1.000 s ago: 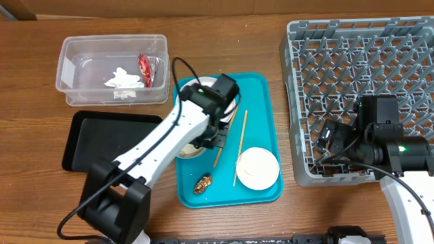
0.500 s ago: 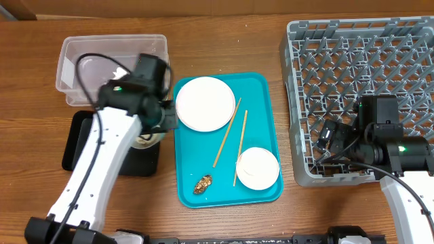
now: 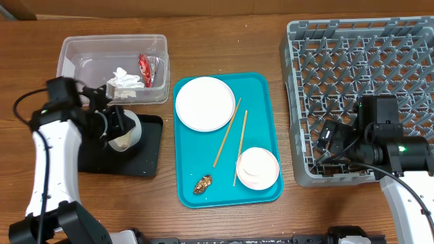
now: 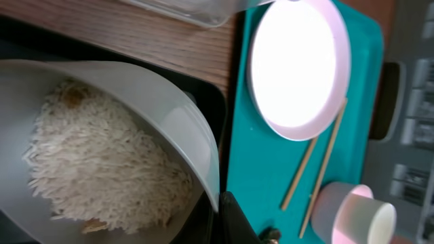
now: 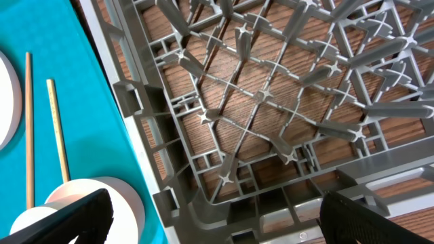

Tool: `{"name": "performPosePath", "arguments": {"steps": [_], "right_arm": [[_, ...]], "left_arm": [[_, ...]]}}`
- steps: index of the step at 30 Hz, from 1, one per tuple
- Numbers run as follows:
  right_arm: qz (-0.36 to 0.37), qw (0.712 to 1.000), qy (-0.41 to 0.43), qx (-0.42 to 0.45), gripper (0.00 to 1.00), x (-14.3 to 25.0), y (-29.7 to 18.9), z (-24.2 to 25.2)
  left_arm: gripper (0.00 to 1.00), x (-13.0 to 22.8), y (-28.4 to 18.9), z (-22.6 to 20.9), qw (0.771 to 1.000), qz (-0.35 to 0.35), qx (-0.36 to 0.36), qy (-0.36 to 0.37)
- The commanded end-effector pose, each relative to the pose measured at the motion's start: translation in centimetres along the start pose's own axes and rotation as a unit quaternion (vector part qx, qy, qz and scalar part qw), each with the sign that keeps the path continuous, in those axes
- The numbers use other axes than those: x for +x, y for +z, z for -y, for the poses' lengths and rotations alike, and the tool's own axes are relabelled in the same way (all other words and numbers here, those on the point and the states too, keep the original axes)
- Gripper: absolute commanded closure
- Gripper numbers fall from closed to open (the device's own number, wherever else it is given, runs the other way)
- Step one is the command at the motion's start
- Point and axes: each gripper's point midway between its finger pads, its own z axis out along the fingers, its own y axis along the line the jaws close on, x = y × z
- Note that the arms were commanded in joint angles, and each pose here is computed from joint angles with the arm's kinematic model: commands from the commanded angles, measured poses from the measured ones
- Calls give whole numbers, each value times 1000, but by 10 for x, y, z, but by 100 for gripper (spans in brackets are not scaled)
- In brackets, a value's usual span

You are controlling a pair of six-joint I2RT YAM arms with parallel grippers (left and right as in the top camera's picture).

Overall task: Sort waste into correct bins and load items into the dishwasher
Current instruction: 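Tip the rice bowl over the black tray to pour out rice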

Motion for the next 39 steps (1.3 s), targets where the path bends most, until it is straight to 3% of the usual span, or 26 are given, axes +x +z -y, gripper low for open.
{"name": "performPosePath", "arguments": {"steps": [1, 14, 20, 26, 39], "right_arm": [[20, 1000, -2, -1, 0, -9, -9, -1], [18, 1000, -2, -1, 0, -8, -9, 0], [18, 1000, -2, -1, 0, -8, -9, 0], [18, 1000, -2, -1, 0, -8, -9, 0], [18, 1000, -2, -1, 0, -8, -9, 0]], "left_arm": [[96, -1, -12, 35, 981, 33, 178, 63], [96, -8, -31, 19, 942, 113, 312, 48], [96, -8, -23, 7, 941, 102, 324, 10], [96, -11, -32, 4, 925, 106, 362, -51], [96, -12, -38, -5, 919, 99, 365, -115]]}}
